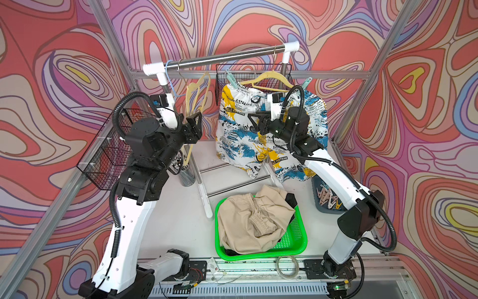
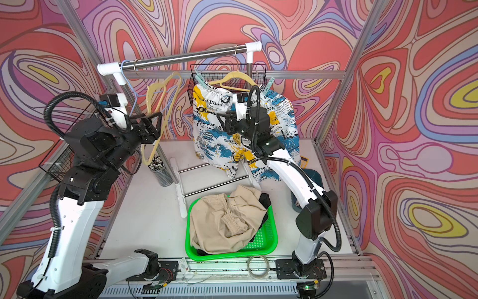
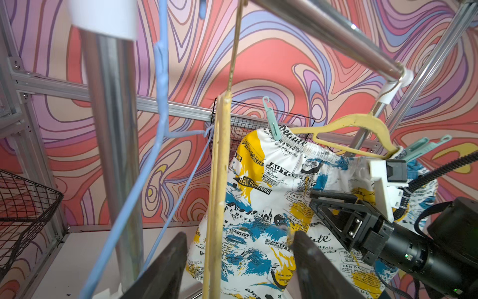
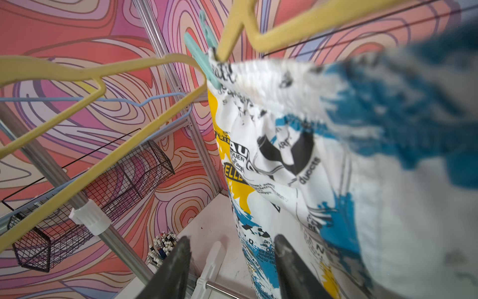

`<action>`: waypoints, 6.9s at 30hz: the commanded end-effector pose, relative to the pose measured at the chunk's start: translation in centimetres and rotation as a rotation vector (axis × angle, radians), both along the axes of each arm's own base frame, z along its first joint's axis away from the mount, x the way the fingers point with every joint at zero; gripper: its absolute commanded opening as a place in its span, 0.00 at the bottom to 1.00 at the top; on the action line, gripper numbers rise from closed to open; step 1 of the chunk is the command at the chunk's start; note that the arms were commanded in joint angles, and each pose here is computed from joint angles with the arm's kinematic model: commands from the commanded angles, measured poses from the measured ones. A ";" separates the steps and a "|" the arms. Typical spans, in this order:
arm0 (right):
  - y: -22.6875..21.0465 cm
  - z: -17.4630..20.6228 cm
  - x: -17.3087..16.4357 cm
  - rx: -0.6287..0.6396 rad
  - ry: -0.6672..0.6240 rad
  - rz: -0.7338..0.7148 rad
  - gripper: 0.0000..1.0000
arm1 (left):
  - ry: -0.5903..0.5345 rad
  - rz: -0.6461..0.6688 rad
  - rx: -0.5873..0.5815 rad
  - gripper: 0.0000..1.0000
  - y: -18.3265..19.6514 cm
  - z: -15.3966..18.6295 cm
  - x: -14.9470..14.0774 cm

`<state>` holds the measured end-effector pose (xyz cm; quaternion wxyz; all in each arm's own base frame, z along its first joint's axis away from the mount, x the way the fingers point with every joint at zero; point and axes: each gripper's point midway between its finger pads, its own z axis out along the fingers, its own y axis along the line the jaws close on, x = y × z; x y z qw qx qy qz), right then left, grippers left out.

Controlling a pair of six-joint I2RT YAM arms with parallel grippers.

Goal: Remove the clothespins securing shorts to the hanger
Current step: Adjust the hanger on the clothesline, then pick up the hanger from the clothesline.

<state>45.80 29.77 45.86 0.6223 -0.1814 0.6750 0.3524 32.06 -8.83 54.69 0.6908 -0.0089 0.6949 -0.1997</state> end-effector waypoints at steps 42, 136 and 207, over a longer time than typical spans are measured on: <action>-29.0 8.9 -2.7 -0.049 -0.025 -0.893 0.73 | -0.187 -0.563 -0.250 0.79 -6.8 1.0 -7.5; 8.6 -1.3 -9.9 -0.104 0.133 0.106 0.70 | -0.034 0.048 0.274 0.60 -14.7 -1.4 -0.1; -6.2 -0.5 -13.2 -0.223 -0.004 -0.385 0.71 | -0.439 -0.039 0.079 0.00 -7.0 9.7 -9.3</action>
